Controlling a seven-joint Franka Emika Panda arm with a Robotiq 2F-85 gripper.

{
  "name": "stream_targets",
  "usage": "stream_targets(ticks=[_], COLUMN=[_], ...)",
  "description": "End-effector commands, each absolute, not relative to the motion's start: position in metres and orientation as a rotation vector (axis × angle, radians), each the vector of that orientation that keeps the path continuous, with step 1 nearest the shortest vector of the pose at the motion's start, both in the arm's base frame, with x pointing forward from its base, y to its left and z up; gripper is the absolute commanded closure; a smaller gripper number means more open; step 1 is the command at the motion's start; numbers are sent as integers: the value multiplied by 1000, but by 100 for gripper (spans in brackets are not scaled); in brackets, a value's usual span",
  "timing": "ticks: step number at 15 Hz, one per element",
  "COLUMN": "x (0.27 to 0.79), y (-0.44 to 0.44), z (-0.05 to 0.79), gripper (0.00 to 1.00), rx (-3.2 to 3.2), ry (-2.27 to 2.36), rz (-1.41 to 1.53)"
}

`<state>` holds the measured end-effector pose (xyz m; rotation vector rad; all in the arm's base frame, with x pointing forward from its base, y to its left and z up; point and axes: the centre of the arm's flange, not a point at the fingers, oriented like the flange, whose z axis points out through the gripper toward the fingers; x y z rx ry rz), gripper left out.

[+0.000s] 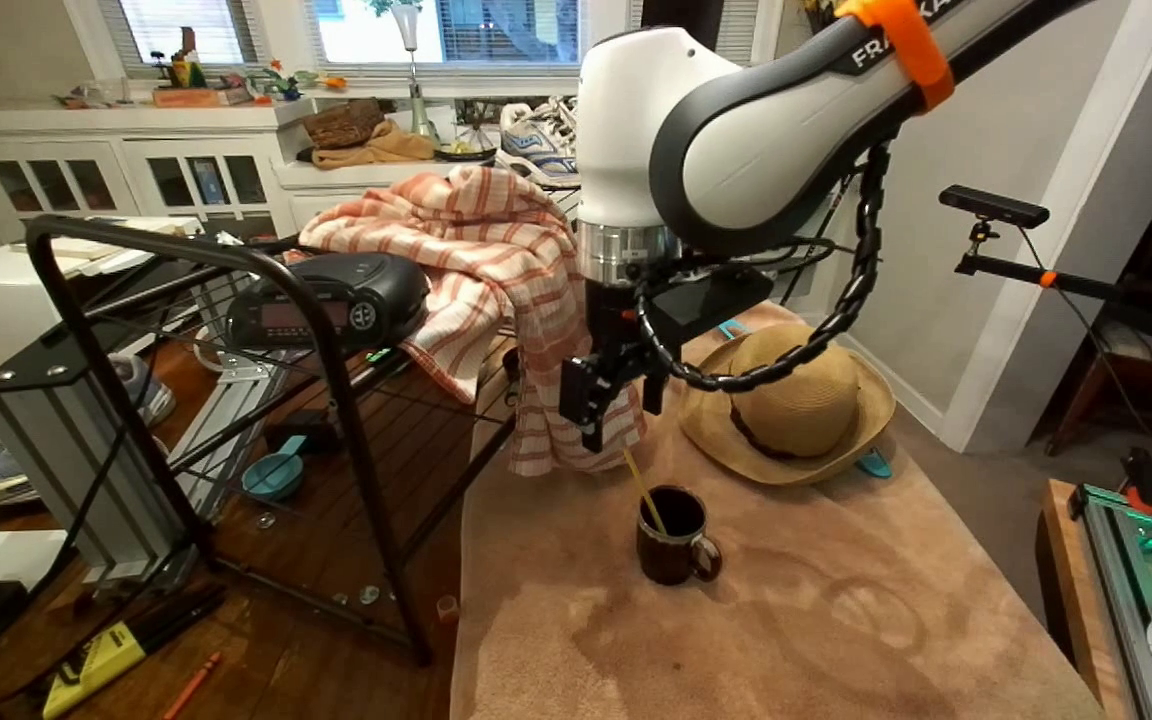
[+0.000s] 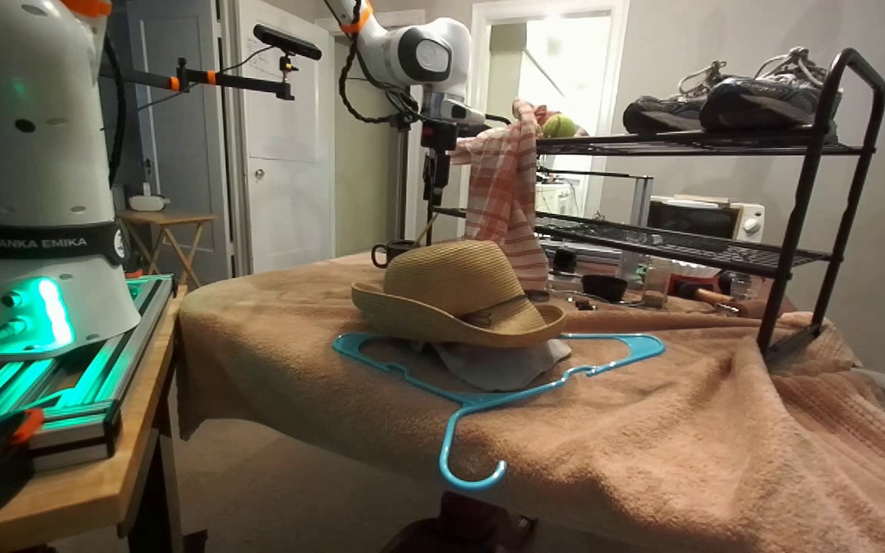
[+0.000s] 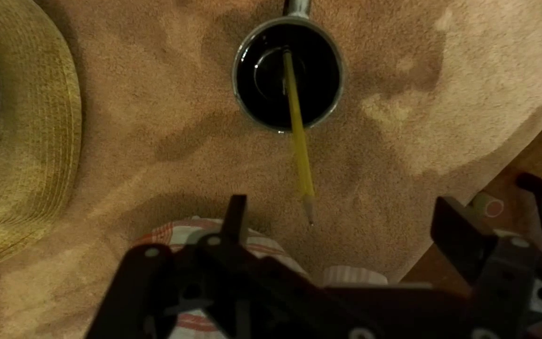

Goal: Remove the pencil from the brown cup and put it on the top of the shoe rack

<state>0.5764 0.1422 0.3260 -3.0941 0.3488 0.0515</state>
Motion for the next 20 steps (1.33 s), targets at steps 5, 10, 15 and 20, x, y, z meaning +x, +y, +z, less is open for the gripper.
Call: stream_targets(ticks=[5,10,15,20], x=[599,603,601,598], y=[146,141,138,139], z=[302,299,299,301], gripper=[50,85,75,47], rx=[-3147,-3153,-3158,-3164], ry=[410,429,435,438], rz=[76,80,89,103])
